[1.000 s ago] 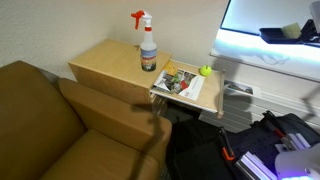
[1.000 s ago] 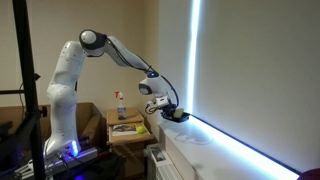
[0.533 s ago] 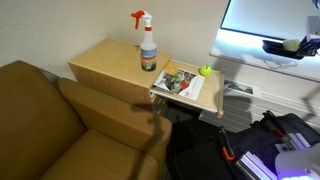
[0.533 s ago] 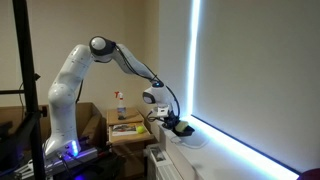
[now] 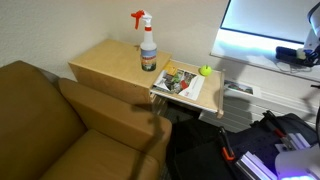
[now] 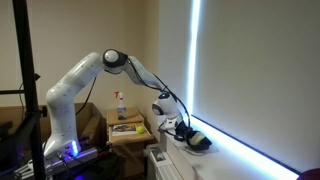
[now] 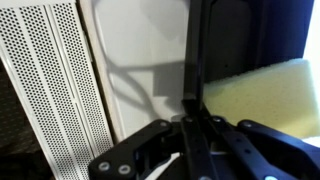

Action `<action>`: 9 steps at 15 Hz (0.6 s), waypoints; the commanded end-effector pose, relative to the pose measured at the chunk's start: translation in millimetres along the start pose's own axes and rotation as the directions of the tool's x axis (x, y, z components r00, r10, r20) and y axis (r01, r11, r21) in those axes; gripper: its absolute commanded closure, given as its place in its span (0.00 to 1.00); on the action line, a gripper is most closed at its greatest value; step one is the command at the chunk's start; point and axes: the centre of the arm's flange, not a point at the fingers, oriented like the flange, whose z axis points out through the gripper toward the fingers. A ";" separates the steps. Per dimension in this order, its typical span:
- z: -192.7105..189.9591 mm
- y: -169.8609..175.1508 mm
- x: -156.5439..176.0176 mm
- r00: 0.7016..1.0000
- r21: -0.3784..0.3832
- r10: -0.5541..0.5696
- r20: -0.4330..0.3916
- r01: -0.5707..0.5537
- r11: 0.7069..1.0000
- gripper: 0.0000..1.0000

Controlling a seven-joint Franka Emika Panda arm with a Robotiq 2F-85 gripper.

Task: Put the black bowl on the windowsill and the green ball on the nightstand

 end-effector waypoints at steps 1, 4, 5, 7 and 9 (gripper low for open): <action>30.3 -6.1 16.4 1.000 -0.008 0.017 -0.025 -0.018 1.000 0.98; 39.6 -4.5 31.1 0.999 -0.049 0.037 -0.017 -0.037 0.998 0.68; 38.4 -6.1 34.8 0.999 -0.056 0.041 -0.009 -0.041 0.998 0.62; 24.5 -10.1 40.6 0.998 -0.051 0.042 0.037 -0.040 0.998 0.47; -12.9 -10.7 -8.8 0.994 -0.029 0.004 0.113 -0.001 1.000 0.32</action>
